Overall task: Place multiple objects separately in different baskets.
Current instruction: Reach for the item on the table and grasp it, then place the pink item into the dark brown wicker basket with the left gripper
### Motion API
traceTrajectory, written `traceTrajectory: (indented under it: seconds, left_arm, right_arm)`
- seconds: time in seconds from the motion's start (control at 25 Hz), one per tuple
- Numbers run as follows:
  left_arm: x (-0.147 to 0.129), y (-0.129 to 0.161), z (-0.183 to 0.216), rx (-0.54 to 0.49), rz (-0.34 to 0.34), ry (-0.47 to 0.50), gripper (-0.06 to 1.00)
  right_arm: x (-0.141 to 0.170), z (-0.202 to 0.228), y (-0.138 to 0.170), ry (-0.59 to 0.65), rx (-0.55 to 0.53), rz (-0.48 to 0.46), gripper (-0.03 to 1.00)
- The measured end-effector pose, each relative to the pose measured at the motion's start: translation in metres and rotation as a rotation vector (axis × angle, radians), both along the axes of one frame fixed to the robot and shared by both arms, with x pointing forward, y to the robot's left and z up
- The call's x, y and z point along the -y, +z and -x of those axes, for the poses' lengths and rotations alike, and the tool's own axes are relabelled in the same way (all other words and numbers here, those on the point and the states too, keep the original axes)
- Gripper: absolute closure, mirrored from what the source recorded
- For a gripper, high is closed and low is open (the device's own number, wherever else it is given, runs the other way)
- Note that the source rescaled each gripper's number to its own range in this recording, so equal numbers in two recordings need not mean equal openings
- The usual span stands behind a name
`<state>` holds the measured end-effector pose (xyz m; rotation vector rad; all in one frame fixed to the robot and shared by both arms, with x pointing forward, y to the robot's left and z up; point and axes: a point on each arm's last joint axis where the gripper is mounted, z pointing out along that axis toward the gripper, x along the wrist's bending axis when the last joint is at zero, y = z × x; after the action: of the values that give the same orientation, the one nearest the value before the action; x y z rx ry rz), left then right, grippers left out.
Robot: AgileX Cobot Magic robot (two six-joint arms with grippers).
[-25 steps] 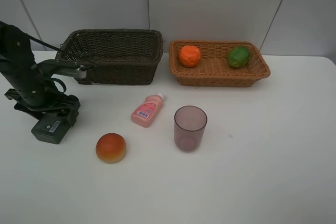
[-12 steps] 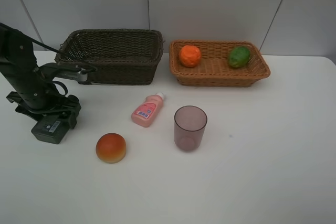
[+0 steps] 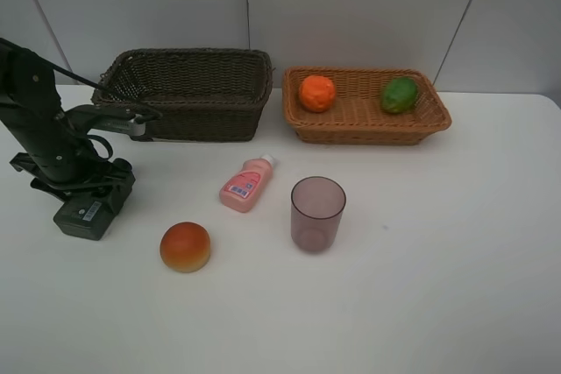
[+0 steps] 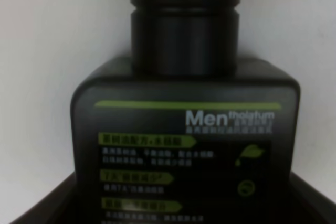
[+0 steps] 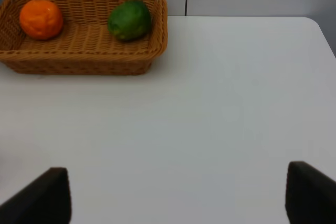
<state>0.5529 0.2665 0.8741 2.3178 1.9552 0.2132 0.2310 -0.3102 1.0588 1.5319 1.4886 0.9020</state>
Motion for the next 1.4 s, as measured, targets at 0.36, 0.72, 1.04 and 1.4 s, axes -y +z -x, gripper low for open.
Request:
traceTrajectory:
  seconds: [0.36, 0.72, 1.04, 1.4]
  left_arm:
    - [0.0, 0.0, 0.0, -0.001, 0.002, 0.003, 0.13]
    - [0.0, 0.0, 0.001, -0.014, 0.012, 0.045, 0.13]
    - [0.0, 0.015, 0.006, -0.018, 0.013, 0.063, 0.13]
    - [-0.002, 0.055, 0.016, 0.022, 0.016, 0.068, 0.13]
  right_arm:
    - [0.0, 0.0, 0.0, -0.001, 0.0, 0.001, 0.27]
    - [0.0, 0.0, 0.0, -0.001, 0.0, 0.001, 0.27]
    - [0.0, 0.0, 0.0, -0.001, 0.0, 0.001, 0.27]
    - [0.0, 0.0, 0.0, -0.001, 0.0, 0.001, 0.27]
